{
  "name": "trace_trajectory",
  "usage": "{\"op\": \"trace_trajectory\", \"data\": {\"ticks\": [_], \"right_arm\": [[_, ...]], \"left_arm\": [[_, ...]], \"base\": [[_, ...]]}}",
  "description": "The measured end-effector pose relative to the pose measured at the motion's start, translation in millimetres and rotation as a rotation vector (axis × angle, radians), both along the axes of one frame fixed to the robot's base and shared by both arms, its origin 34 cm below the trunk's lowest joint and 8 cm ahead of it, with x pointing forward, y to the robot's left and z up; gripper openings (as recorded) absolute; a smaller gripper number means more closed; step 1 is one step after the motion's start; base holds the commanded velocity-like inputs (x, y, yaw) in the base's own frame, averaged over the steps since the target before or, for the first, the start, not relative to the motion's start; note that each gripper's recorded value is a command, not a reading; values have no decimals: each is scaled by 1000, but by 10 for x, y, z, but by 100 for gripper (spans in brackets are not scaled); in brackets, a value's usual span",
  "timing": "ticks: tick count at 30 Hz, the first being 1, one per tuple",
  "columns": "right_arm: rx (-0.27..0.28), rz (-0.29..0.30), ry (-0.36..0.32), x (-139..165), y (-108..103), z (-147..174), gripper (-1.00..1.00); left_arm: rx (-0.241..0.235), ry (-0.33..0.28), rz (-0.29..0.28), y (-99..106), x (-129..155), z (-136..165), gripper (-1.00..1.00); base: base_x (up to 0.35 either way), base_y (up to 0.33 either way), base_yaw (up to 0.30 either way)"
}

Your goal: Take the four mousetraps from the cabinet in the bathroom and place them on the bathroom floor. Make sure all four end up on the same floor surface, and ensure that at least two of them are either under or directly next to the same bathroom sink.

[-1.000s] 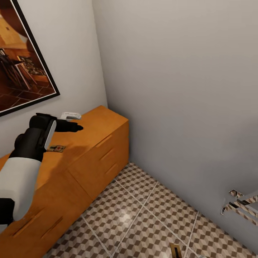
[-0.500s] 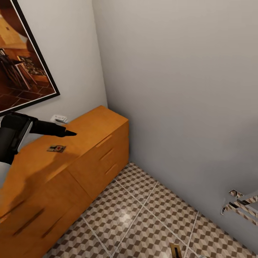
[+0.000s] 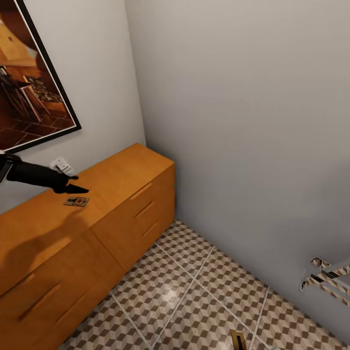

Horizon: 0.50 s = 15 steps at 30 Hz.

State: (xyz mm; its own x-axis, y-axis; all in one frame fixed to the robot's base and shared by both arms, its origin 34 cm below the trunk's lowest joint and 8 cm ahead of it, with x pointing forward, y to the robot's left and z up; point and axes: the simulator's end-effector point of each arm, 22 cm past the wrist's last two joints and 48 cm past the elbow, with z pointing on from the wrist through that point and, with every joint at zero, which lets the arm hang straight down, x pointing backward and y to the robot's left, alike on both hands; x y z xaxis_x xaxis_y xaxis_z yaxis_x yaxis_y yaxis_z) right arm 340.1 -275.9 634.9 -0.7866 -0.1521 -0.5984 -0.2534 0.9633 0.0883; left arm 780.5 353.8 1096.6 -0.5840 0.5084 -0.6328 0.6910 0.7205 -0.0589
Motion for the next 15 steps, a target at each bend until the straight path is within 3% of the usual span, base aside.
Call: {"op": "trace_trajectory", "data": {"ticks": [5,6,10,15], "right_arm": [[0,0,0,-1,0,0,-100],[0,0,0,-1,0,0,-100],[0,0,0,0,0,0,-100],[0,0,0,0,0,0,-100]], "left_arm": [[98,32,-89,121,-170,-88,100],[135,49,-111,178,-225,-128,100],[220,84,-146,322,-322,-208,100],[300,68,-177,468,-322,-239,100]], "base": [[0,0,0],[0,0,0],[0,0,0],[0,0,0]]}}
